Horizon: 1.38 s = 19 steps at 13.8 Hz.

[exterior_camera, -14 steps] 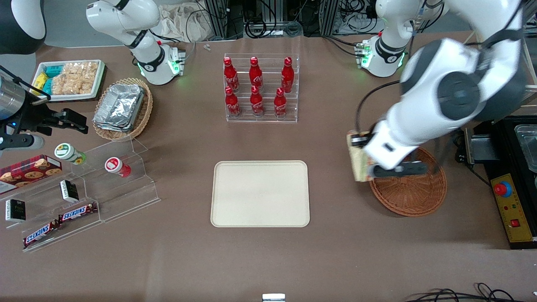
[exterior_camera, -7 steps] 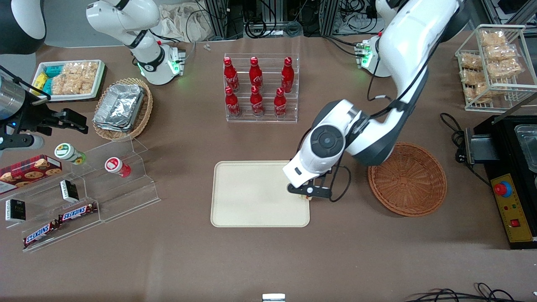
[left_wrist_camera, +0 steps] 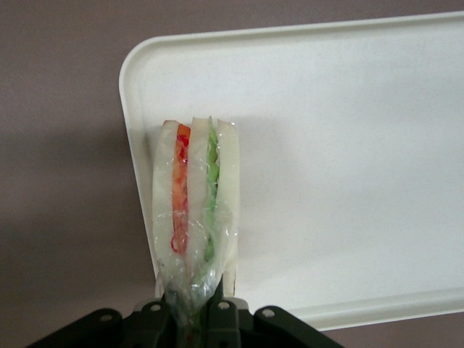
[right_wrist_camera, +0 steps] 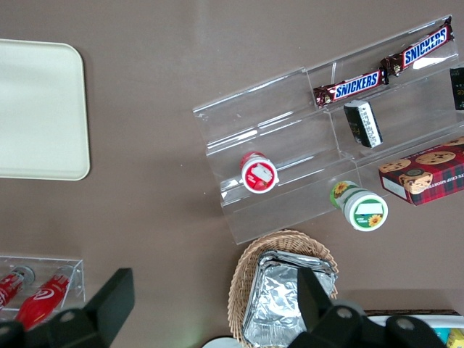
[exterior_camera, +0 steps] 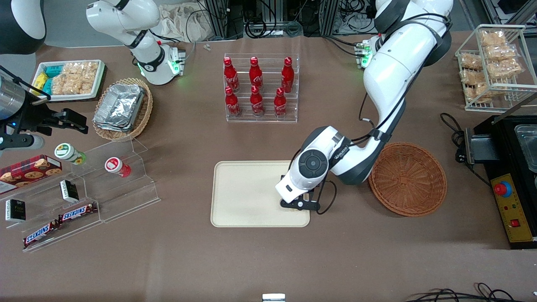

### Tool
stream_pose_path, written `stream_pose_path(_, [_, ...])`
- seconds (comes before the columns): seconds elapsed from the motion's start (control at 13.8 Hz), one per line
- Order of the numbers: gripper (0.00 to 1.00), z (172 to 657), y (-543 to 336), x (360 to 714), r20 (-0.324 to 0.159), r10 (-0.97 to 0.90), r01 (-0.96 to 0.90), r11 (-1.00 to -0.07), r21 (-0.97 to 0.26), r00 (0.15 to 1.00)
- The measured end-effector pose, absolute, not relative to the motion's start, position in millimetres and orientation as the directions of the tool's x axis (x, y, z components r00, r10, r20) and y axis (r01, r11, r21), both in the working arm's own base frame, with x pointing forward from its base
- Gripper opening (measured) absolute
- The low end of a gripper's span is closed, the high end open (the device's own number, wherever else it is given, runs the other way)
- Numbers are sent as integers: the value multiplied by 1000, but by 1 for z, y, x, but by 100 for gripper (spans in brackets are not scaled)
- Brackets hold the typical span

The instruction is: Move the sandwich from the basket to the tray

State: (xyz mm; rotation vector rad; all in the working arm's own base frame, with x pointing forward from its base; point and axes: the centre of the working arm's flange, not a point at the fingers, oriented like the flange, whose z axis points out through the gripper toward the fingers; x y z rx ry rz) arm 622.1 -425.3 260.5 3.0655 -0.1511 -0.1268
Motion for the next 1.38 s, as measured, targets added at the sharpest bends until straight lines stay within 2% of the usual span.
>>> stream_pose_path(0.15, [19,255,-421,626,-78,-89,-84,-994,68,993])
stream_pose_path(0.22, [25,252,-420,627,-80,-79,-74,-995,65,994])
stream_pose_path(0.51, [63,252,-420,627,-86,2,7,-998,59,996])
stream_pose_path(0.65, [85,261,-418,625,-121,26,30,-999,28,992])
stream_pose_path(0.8, [100,293,-412,623,-157,40,39,-999,-9,987])
stream_pose_path(0.87, [100,319,-407,624,-155,48,47,-999,-13,987])
stream_pose_path(1.16, [100,452,-346,629,-90,82,78,-996,-37,993])
stream_pose_path(1.38, [100,526,-271,626,-86,31,24,-996,-80,996])
